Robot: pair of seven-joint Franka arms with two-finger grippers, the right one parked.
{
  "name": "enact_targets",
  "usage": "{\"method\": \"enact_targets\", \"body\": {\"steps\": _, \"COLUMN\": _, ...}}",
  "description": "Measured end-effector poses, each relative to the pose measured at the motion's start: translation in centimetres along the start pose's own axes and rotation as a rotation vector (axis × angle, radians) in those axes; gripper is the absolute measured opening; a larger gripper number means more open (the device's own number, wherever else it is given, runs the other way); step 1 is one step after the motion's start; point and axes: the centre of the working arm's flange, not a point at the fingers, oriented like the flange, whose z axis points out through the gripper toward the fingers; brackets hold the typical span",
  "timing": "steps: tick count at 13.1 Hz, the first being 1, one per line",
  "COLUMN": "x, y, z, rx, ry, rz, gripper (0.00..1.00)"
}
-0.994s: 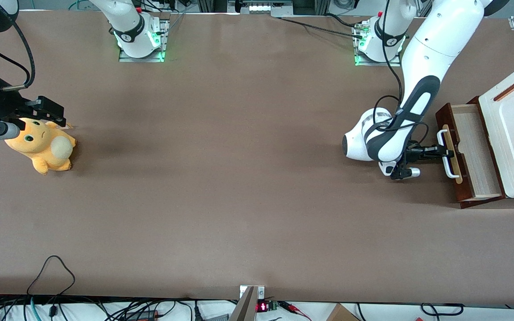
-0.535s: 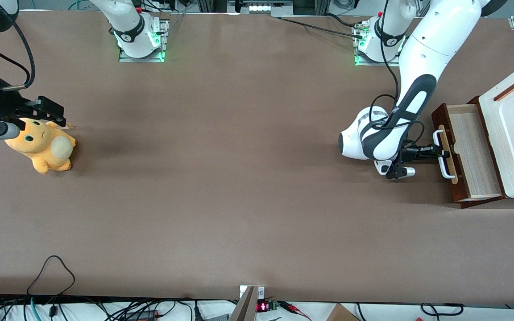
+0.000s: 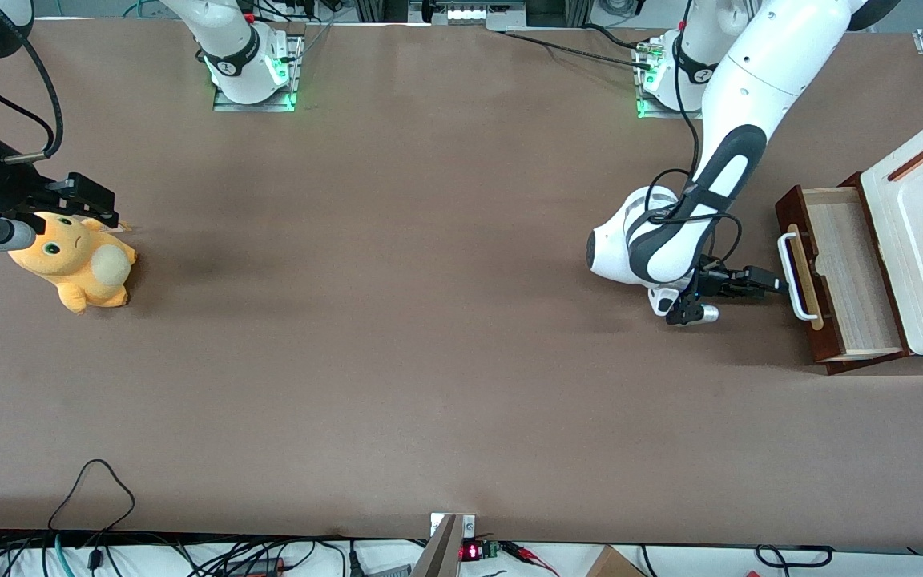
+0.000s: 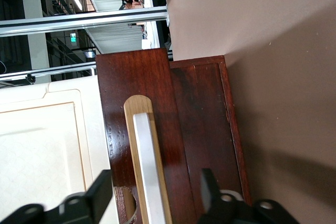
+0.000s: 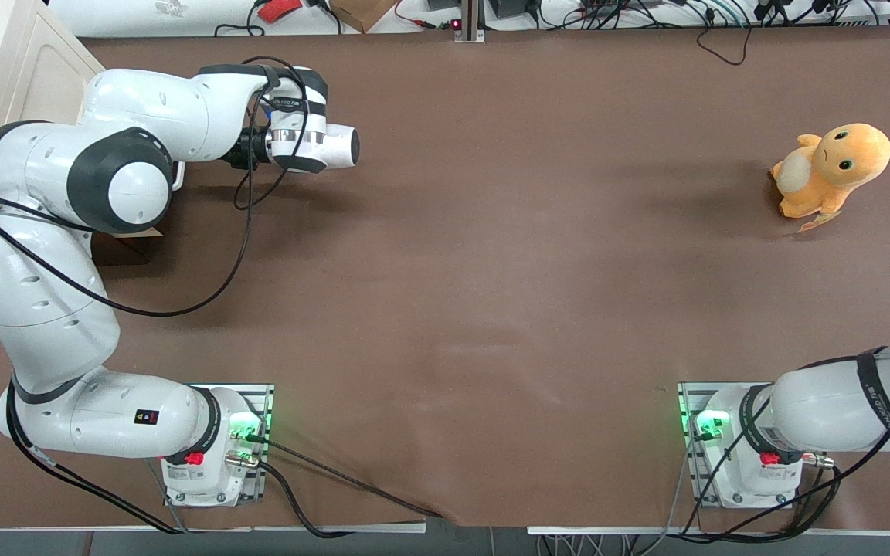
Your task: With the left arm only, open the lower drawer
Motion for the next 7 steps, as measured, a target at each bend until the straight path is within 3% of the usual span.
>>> {"method": "enact_targets", "body": {"steps": 2, "x": 0.6, "y": -1.4, "z": -0.9, "rx": -0.055, "ry": -0.041, "rz": -0.038, "gripper": 0.99}}
{"method": "enact_targets", "body": {"steps": 4, "x": 1.3, "y": -3.9, "z": -2.2, "rx": -0.146, "ry": -0.099, "rz": -0.080, "gripper": 1.00}}
{"method": "enact_targets", "body": {"steps": 7, "x": 2.8, "y": -9.2, "z": -4.6, "rx": -0.372, "ry": -0.125, "rz": -0.089, "gripper": 1.00}}
